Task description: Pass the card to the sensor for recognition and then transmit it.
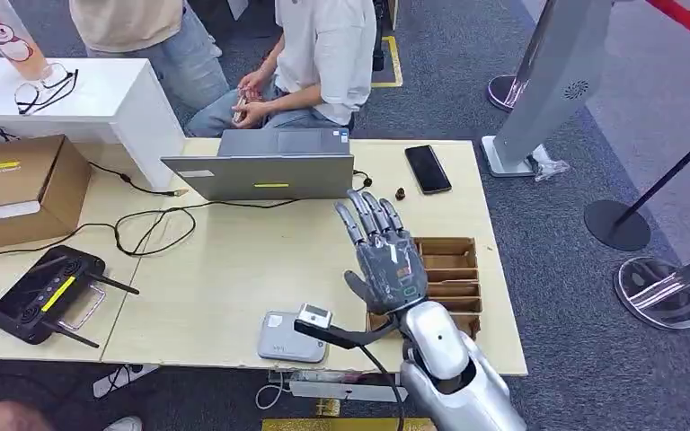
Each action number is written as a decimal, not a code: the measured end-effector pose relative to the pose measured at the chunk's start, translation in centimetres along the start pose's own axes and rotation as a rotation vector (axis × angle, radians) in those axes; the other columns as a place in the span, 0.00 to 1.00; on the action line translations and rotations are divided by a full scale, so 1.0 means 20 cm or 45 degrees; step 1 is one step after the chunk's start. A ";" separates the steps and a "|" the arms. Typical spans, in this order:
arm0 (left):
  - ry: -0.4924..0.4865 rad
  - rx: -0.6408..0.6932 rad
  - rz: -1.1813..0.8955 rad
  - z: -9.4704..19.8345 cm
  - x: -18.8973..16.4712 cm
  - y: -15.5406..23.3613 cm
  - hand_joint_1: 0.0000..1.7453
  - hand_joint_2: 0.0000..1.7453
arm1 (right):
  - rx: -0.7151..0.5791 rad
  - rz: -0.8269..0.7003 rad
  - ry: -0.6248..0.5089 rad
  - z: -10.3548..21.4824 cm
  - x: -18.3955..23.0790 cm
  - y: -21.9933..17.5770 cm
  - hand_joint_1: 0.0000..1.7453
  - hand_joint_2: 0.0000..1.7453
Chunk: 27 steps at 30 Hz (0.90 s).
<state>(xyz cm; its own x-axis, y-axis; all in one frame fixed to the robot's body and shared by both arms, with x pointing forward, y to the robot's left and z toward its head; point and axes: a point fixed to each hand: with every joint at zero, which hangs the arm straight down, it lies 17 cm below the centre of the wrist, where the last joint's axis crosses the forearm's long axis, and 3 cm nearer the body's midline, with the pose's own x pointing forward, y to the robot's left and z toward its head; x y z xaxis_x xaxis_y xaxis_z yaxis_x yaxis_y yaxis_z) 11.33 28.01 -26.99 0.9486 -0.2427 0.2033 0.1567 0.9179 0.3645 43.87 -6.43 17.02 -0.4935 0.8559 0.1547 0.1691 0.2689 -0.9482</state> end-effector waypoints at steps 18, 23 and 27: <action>-0.004 0.003 0.017 0.00 0.00 0.00 0.00 0.00 | 0.152 0.064 0.050 0.03 -0.09 0.10 0.00 1.00; -0.005 0.004 0.019 0.00 0.00 0.00 0.00 0.00 | 0.185 0.111 0.111 0.03 -0.15 0.11 0.00 1.00; -0.004 0.004 0.020 0.00 0.00 0.00 0.00 0.00 | 0.197 0.135 0.139 0.04 -0.20 0.12 0.00 1.00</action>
<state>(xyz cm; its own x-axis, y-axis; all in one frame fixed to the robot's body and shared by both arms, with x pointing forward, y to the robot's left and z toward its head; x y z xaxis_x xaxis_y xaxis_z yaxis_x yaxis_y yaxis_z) 11.35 28.10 -26.98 0.9500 -0.2293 0.2120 0.1409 0.9206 0.3643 45.60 -9.48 13.91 -0.3828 0.9210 0.0728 0.0777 0.1106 -0.9908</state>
